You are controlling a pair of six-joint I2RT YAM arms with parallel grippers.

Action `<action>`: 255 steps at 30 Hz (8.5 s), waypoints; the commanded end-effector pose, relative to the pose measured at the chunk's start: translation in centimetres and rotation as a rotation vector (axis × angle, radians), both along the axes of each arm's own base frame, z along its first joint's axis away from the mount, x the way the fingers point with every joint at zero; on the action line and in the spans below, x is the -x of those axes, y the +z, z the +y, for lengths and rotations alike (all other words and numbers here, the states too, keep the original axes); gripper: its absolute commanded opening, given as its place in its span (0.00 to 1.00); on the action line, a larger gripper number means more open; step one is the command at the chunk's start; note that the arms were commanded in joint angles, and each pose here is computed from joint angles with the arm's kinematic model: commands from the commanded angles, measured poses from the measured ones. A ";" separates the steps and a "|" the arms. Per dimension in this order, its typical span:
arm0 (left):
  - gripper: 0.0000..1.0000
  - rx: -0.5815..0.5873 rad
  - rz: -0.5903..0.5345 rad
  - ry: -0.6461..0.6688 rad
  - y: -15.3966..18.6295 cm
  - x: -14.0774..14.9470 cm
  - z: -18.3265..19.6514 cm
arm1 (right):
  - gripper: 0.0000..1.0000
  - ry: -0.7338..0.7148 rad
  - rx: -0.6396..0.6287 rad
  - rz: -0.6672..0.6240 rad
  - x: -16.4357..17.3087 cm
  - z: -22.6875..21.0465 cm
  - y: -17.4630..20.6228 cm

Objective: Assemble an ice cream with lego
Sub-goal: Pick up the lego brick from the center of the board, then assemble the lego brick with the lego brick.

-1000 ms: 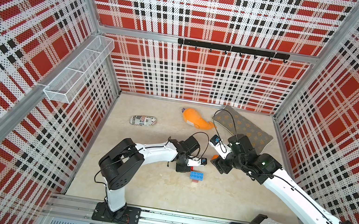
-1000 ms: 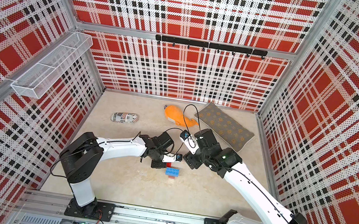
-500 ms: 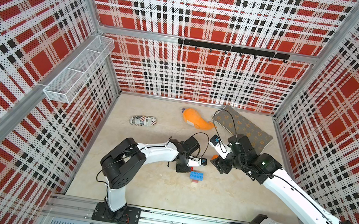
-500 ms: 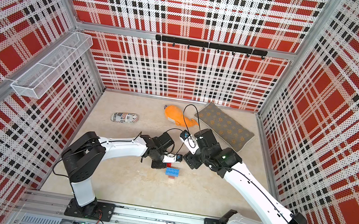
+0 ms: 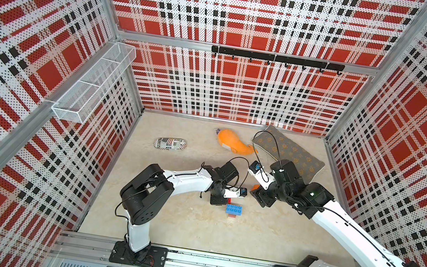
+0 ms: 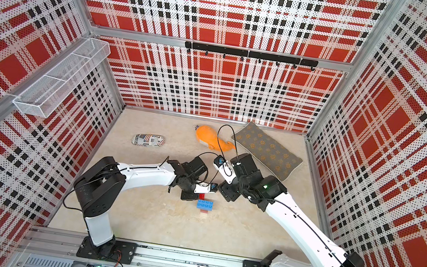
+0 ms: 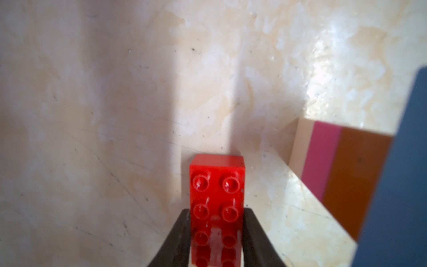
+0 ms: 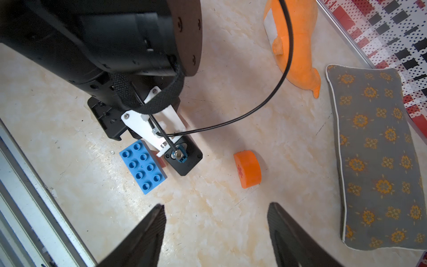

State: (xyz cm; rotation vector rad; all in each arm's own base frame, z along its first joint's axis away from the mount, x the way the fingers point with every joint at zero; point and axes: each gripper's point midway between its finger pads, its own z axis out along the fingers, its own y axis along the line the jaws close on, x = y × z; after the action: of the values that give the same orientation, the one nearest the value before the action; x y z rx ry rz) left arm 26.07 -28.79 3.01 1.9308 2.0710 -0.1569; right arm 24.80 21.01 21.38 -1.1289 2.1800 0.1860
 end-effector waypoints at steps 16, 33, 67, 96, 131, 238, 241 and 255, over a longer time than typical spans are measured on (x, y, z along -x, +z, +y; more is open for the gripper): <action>0.09 0.054 -0.234 0.228 7.5 -7.2 6.2 | 0.74 -0.051 0.014 -0.023 -0.5 -0.9 0.0; 0.07 0.138 -0.237 -0.001 14.4 0.1 -0.3 | 0.73 -0.409 -0.084 -0.071 -4.8 -9.6 3.0; 0.05 -0.006 -0.104 -0.171 9.5 6.9 -5.2 | 0.73 -0.521 -0.103 -0.035 -6.1 -12.7 1.5; 0.06 -0.003 -0.112 -0.126 8.5 6.5 -5.0 | 0.73 -0.496 -0.126 -0.026 -6.0 -12.1 1.4; 0.06 -0.023 -0.090 -0.133 8.4 6.3 -4.6 | 0.73 -0.482 -0.133 -0.014 -6.0 -11.8 1.1; 0.06 -0.023 -0.108 -0.195 8.6 5.8 -4.5 | 0.73 -0.465 -0.140 0.008 -6.1 -11.3 0.5; 0.06 -0.028 -0.105 -0.197 8.5 5.8 -4.5 | 0.73 -0.465 -0.140 0.008 -6.1 -11.3 0.5; 0.06 -0.024 -0.111 -0.207 9.2 5.8 -4.6 | 0.73 -0.463 -0.139 0.014 -6.2 -11.3 0.4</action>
State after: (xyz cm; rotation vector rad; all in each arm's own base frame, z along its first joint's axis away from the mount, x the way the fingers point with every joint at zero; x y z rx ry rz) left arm 20.11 -32.97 11.17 2.1166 1.8354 -0.0511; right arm 30.71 9.86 21.86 -0.5388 2.3374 0.1324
